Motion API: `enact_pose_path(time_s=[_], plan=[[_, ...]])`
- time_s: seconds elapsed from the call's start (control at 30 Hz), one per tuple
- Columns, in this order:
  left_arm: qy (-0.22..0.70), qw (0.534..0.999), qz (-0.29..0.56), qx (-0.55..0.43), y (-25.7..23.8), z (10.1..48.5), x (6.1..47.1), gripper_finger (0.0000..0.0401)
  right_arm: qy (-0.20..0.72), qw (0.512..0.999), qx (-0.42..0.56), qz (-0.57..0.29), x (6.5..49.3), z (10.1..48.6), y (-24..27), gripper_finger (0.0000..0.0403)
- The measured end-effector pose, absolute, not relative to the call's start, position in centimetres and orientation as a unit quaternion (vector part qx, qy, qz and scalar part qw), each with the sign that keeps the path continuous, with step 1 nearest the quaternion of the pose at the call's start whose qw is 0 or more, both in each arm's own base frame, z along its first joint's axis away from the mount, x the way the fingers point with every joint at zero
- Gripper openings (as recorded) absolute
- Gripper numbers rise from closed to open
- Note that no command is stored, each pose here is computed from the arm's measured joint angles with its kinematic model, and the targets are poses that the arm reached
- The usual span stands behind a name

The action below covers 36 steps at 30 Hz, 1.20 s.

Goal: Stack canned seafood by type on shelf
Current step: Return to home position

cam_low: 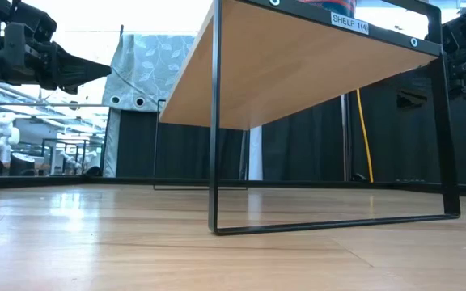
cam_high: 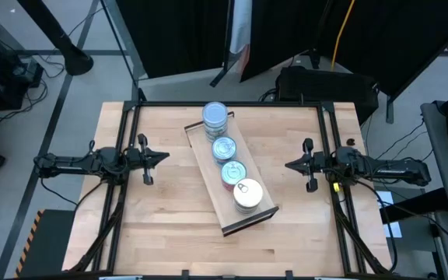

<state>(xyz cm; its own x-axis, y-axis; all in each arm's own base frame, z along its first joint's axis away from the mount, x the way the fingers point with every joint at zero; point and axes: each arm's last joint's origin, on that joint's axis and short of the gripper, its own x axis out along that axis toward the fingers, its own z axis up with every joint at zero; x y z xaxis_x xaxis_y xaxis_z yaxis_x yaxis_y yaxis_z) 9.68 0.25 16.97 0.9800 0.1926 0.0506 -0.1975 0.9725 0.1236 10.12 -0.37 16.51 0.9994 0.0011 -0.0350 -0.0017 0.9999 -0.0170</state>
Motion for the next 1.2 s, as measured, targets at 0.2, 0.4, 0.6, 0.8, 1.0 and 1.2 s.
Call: enact_pose_path(time_s=[0.2,0.4,0.6,0.8,1.0,1.2], plan=[[-0.019,0.993,0.098,0.064,0.25,16.97,9.68,0.0002,0.019,1.000,-0.002,0.000,10.13,16.48,-0.38,0.0000],[-0.018,0.993,0.097,0.064,0.24,16.94,9.69,0.0002,0.017,0.999,0.045,0.016,10.13,16.53,-0.27,0.0000],[-0.018,0.994,0.093,0.051,0.22,16.93,9.70,0.0002,0.015,0.998,0.043,0.041,10.12,16.62,-0.12,0.0000],[-0.017,0.995,0.087,0.052,0.18,16.91,9.71,0.0002,0.014,0.998,0.035,0.041,10.12,16.63,-0.13,0.0000],[-0.017,0.995,0.087,0.052,0.18,16.91,9.71,0.0002,0.014,0.999,0.022,0.038,10.12,16.62,-0.15,0.0000],[-0.017,0.995,0.087,0.052,0.18,16.90,9.71,0.0002,0.014,0.999,0.022,0.038,10.11,16.63,-0.15,0.0000]])
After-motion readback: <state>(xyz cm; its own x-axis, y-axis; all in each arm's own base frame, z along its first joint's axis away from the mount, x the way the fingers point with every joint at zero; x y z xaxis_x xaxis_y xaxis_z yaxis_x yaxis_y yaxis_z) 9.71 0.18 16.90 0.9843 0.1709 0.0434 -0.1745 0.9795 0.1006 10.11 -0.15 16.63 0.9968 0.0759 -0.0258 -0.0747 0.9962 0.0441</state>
